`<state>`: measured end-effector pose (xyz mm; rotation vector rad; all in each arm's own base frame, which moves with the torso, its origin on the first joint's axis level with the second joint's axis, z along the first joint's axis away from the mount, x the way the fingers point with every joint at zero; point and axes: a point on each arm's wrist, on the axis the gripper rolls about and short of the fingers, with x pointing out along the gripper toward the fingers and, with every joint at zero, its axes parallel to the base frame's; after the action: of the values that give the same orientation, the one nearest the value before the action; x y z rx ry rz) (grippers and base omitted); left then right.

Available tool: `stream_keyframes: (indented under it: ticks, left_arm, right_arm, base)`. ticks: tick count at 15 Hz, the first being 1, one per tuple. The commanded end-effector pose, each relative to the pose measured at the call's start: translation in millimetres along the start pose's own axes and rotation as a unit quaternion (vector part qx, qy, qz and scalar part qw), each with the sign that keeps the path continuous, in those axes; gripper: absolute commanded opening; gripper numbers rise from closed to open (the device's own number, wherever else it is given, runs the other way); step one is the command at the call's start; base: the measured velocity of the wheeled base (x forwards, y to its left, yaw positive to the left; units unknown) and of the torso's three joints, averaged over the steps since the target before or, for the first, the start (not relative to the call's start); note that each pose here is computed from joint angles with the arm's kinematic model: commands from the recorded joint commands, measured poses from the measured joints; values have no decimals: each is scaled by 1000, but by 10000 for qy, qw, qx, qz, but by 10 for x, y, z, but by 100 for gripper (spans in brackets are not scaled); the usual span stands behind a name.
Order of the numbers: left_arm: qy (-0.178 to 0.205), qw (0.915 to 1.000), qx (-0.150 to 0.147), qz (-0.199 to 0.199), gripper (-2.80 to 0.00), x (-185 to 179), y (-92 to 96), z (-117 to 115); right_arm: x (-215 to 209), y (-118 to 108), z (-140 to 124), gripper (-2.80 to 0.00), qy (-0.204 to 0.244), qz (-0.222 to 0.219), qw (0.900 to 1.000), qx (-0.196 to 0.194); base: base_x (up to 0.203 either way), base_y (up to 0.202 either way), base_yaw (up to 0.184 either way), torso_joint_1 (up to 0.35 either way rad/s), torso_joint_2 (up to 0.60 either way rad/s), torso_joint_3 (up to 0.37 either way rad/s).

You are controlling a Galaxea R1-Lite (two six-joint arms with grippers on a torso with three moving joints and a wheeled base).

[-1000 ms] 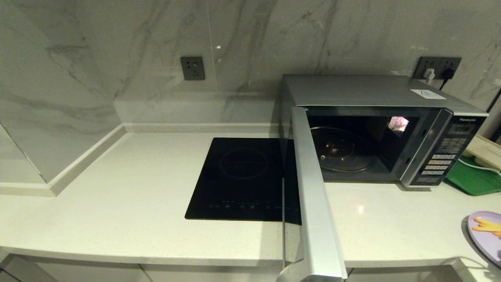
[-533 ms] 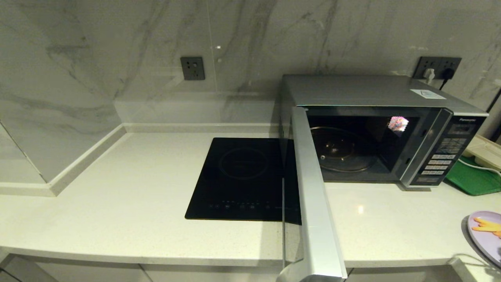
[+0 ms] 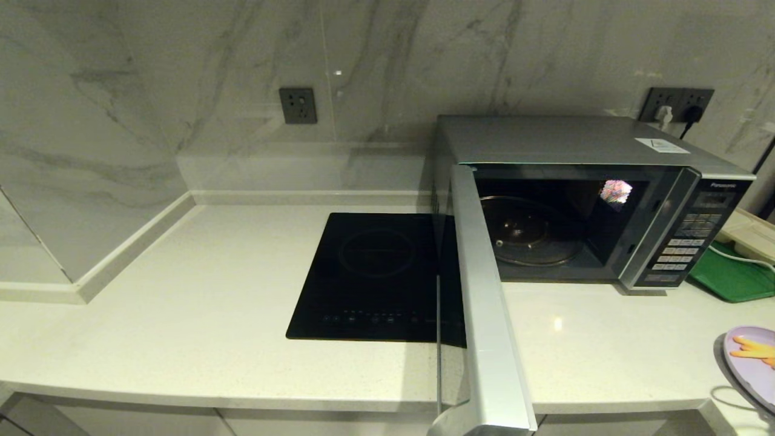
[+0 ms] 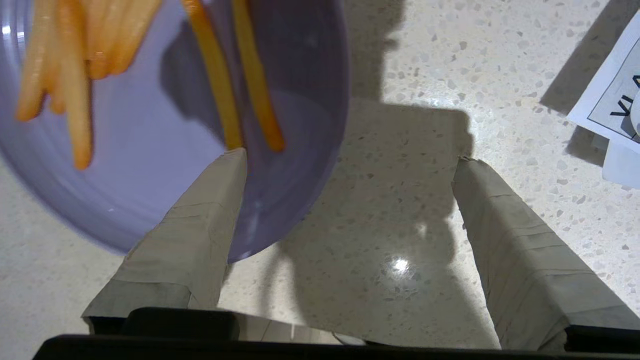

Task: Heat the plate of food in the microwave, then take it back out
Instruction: Put the plate in the microwave oven

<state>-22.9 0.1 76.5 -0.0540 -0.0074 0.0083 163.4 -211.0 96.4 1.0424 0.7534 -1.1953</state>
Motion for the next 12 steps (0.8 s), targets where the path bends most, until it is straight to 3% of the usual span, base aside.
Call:
stream_keyframes:
  ticks: [1,7,12]
  left_arm:
    - [-3,10000,1,3,-280,0,0,0]
    - [-3,10000,-1,3,-280,0,0,0]
    - [-3,10000,1,3,-280,0,0,0]
  right_arm:
    - [134,-28,0,0,163,-178,9997,48]
    - [237,-77,-3,0,282,-351,9989,103]
    - [373,-59,44,0,-114,-440,9989,118]
  base:
    - [0,0,0,0,0,0]
    - [0,0,0,0,0,0]
    - [0,0,0,0,0,0]
